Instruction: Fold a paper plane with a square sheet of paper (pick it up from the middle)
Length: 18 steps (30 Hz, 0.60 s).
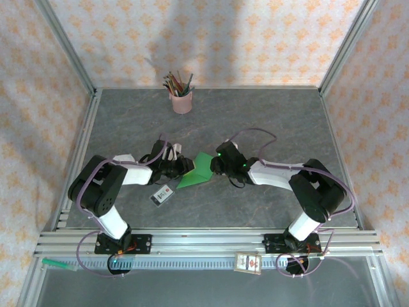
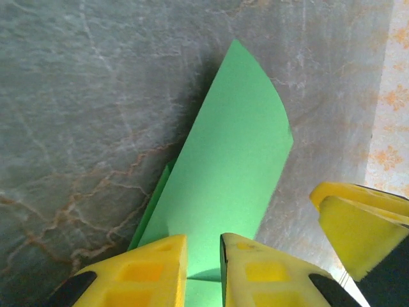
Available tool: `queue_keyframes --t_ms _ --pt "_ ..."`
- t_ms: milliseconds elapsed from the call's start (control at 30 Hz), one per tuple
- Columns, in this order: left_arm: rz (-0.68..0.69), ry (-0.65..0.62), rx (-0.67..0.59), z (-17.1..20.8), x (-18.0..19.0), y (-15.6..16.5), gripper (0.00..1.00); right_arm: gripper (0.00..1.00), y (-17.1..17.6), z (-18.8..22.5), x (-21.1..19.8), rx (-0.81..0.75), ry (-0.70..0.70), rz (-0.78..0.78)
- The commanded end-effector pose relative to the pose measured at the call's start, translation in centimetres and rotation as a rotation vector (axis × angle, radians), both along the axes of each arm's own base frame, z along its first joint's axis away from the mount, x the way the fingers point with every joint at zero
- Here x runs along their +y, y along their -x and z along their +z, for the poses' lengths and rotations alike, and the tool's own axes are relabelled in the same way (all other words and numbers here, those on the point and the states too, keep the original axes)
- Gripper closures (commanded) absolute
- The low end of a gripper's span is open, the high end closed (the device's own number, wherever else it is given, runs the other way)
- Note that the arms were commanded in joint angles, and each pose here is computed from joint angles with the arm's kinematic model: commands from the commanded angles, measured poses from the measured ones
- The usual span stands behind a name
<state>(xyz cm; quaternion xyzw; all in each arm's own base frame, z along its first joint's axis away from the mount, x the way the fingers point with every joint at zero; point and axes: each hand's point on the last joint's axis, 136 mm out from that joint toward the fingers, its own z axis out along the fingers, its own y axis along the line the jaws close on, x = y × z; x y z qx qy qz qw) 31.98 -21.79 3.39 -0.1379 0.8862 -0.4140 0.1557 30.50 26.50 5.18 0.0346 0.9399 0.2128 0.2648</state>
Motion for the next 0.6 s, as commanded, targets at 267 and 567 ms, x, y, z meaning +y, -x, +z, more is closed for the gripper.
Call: queue_keyframes --t_ms 267,567 --pt "0.023 -0.059 0.009 -2.3 2.0 0.6 0.77 0.62 1.1 -0.4 -0.1 0.028 0.006 0.052" --pt "0.102 -0.095 0.022 -4.3 2.5 3.7 0.78 0.6 3.2 0.6 3.1 0.106 -0.216 0.125"
